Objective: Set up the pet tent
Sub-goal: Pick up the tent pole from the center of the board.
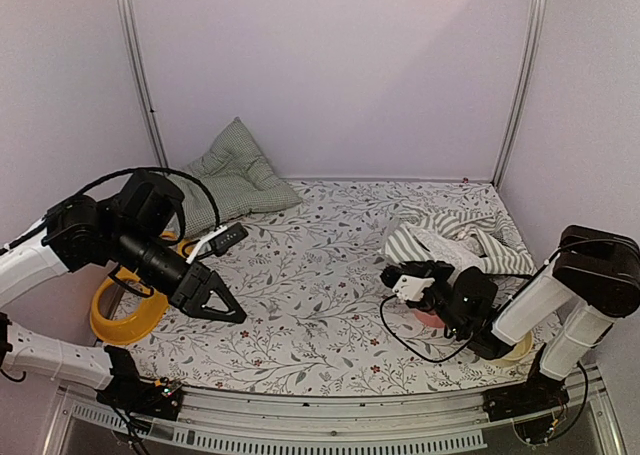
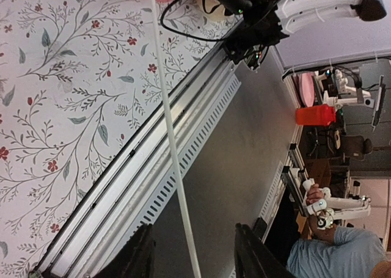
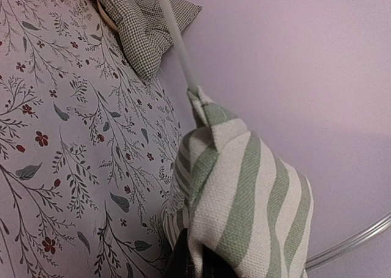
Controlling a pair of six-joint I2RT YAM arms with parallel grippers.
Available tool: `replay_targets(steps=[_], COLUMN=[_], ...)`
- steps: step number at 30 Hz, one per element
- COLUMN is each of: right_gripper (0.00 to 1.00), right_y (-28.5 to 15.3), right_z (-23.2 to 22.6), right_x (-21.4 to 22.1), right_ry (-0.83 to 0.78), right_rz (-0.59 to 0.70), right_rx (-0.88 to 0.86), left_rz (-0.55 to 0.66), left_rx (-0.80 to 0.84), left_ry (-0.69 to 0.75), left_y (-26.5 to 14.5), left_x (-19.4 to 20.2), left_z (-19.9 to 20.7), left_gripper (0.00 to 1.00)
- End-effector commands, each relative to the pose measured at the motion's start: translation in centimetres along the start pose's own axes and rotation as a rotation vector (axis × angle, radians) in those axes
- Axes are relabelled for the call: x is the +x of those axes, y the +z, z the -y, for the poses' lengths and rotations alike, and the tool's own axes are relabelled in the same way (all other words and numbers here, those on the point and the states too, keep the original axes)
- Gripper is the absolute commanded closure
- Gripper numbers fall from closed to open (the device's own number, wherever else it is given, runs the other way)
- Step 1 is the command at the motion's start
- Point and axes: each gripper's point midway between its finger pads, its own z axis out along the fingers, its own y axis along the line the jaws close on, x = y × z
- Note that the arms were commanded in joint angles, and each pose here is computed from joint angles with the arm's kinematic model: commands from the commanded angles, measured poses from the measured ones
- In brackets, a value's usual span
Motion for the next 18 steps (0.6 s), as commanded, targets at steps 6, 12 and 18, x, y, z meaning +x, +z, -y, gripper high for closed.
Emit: replay_targets(steps=[6, 12, 18], right_gripper=[1.0, 1.0, 1.0], right_y=[-0.4, -0.5, -0.6], right_z=[0.9, 0.8, 1.0], right_x=[-0.3, -0.4, -0.4], right_ry=[0.01, 0.007, 0.005], right_rz=[0.004, 0.005, 0.003], right_rx=[0.043, 0.041, 0.051], left_rz=[-0.131, -0.163, -0.192], left_rx=[0.012, -0.071, -0.062], left_ry=[-0.003, 0.036, 0.034], left_y=[0.4, -0.1, 0.1], left_x=[1.8, 0.9, 0.7], left_z=[1.5, 0.5, 0.8], left_gripper=[0.65, 0.68, 0.68])
